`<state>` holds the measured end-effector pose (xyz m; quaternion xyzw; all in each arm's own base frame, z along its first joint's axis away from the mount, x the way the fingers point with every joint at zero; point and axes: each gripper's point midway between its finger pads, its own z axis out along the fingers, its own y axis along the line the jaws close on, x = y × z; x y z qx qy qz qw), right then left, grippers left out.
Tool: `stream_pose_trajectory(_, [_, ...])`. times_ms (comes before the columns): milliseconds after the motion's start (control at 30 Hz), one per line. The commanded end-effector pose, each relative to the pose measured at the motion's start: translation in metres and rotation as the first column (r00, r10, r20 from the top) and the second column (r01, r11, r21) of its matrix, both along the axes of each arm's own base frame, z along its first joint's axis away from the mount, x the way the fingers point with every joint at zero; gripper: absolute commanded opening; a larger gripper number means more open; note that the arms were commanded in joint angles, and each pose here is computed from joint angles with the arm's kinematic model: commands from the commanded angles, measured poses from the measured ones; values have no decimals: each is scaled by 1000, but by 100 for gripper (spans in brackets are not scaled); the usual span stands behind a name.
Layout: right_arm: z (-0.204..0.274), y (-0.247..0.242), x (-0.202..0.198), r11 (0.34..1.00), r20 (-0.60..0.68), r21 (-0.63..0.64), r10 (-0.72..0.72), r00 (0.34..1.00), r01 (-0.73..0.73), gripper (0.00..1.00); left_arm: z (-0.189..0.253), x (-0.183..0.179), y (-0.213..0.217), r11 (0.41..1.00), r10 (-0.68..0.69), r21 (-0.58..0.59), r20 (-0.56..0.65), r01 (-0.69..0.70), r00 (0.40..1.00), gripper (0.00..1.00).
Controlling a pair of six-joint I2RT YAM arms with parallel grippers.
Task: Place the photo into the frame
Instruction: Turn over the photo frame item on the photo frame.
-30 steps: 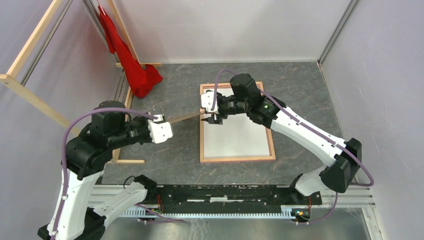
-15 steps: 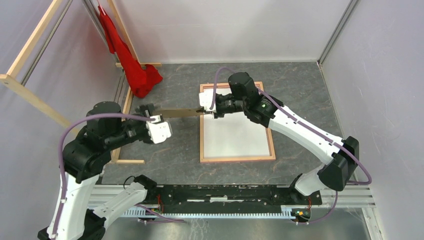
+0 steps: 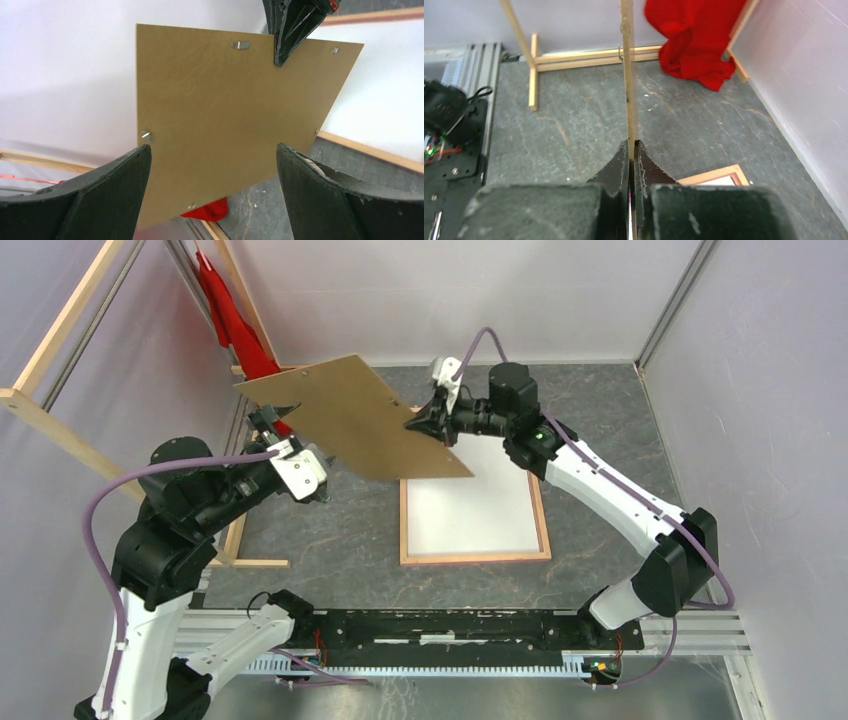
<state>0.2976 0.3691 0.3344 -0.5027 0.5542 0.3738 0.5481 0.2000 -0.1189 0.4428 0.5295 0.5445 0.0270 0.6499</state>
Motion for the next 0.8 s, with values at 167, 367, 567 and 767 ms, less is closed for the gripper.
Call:
stream_pose_trajectory(167, [63,-31,7,971,-117,237,-16,993,44,0,40,4,8,979,88,-188,49,-77,995,100])
stream_pose_trajectory(367, [51,-64,16,945,-312,285,-67,948,161,0,35,14,6,972,115,-207,14,-109,993,100])
stream_pose_trajectory(567, [35,-101,35,897,-564,323,-74,823,302,0,21,27,6,967,154,-202,-24,-156,988,100])
stream_pose_trajectory(767, [9,-144,52,837,-745,302,-91,661,456,0,-6,38,8,967,193,-152,-93,-205,977,100])
